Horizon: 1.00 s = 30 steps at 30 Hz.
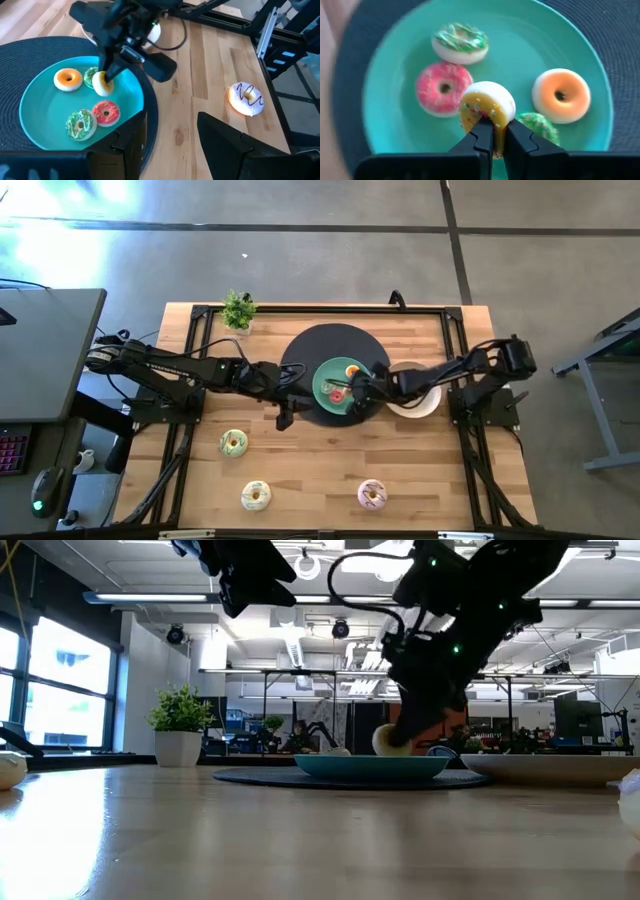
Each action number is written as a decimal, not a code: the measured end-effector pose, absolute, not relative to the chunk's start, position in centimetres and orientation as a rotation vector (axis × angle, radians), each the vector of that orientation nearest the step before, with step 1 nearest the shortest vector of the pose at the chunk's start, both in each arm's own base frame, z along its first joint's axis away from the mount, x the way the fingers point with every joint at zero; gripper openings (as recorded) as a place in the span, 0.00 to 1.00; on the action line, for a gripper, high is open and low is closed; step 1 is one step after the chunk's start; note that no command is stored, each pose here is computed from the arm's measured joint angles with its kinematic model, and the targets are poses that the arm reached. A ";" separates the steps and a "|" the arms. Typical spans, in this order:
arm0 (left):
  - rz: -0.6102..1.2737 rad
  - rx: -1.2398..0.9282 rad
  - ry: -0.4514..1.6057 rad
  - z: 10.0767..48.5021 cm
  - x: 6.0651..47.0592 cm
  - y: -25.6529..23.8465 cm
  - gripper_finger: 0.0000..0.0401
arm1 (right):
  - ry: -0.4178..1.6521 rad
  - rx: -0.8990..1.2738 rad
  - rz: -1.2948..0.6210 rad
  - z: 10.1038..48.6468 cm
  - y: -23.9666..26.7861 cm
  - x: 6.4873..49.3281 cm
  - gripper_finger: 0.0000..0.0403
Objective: Pick & Place donuts
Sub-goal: Put the small yellow donut into the blue plate, then put the big purple donut into the light brown plate
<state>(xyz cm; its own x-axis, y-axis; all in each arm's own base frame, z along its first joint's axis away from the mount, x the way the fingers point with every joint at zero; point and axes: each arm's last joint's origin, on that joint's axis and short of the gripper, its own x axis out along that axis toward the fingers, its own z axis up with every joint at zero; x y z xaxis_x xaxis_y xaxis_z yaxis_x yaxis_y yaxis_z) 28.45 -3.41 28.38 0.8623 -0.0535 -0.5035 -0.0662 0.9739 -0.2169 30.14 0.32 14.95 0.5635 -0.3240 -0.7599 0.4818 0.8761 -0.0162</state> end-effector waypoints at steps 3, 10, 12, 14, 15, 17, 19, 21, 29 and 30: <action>0.007 -0.231 0.532 28.4 28.4 -3.4 0.43 | 0.863 0.119 -0.423 15.0 0.4 30.2 0.09; 0.011 -0.230 0.531 28.4 28.4 -3.4 0.43 | 0.880 0.107 -0.300 15.2 0.7 30.5 0.25; 0.020 -0.228 0.530 28.4 28.5 -3.4 0.43 | 0.880 0.110 -0.293 15.5 0.7 30.7 0.30; 0.040 -0.222 0.530 28.4 28.4 -3.3 0.43 | 0.876 0.105 -0.303 16.0 0.7 30.9 0.33; 0.046 -0.220 0.532 28.3 28.4 -3.3 0.43 | 0.879 0.100 -0.307 16.6 0.7 31.0 0.34; 0.048 -0.219 0.534 28.3 28.4 -3.3 0.43 | 0.913 0.063 -0.300 18.0 0.7 31.1 0.35; 0.049 -0.219 0.531 28.3 28.4 -3.3 0.43 | 0.944 0.026 -0.318 20.0 0.6 31.1 0.35; 0.047 -0.220 0.522 28.4 28.5 -3.3 0.43 | 0.995 0.012 -0.334 21.9 0.6 30.8 0.35; 0.044 -0.221 0.483 29.6 27.6 -3.2 0.43 | 1.147 0.270 0.043 25.5 4.8 29.6 0.34; 0.045 -0.220 0.490 29.5 27.6 -3.2 0.43 | 1.146 0.291 0.093 25.2 6.0 29.5 0.34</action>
